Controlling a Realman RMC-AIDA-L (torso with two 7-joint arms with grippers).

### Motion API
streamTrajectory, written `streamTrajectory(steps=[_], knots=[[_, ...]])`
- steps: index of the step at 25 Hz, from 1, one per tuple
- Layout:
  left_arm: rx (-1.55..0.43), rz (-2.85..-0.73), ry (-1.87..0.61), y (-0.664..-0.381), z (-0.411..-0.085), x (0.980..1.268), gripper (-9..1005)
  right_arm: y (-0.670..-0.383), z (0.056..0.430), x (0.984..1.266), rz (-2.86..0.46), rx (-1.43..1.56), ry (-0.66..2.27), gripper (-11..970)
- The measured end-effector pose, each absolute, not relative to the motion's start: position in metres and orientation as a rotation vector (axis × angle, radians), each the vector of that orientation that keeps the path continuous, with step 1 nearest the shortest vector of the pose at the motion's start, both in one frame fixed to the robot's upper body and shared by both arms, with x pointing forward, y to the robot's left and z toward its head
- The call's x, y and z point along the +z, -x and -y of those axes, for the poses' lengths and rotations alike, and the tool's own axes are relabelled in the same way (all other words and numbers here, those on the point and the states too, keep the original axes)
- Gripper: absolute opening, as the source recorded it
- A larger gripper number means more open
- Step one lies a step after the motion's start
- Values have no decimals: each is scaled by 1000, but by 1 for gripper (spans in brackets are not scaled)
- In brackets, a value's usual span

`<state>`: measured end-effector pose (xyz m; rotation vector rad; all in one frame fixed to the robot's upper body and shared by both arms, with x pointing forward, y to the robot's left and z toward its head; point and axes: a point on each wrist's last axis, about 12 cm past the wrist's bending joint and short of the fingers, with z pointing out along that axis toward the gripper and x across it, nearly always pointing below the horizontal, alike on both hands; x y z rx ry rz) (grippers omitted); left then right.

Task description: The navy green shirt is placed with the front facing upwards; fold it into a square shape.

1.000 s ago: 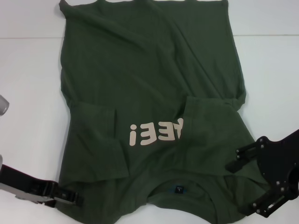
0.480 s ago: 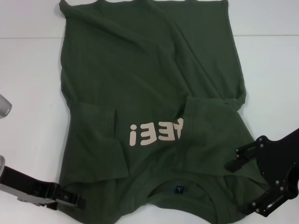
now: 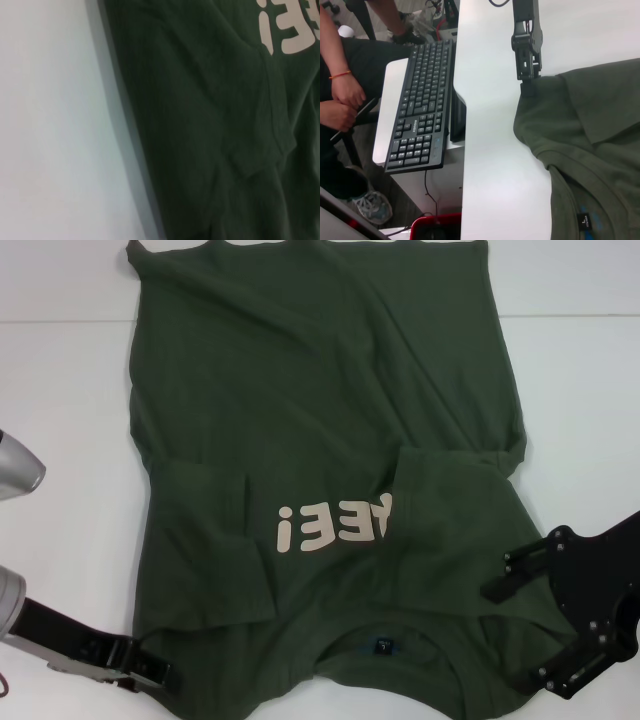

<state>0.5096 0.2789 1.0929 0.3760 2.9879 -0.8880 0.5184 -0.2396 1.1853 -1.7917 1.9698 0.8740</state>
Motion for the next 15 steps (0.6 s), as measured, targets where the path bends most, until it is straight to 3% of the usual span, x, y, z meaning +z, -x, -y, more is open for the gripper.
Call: streamTrajectory(steps=[15], knots=[[-898,-2966,-364,-515,-278,1097,162,-520,243,1187,-1962,860,1784,916]])
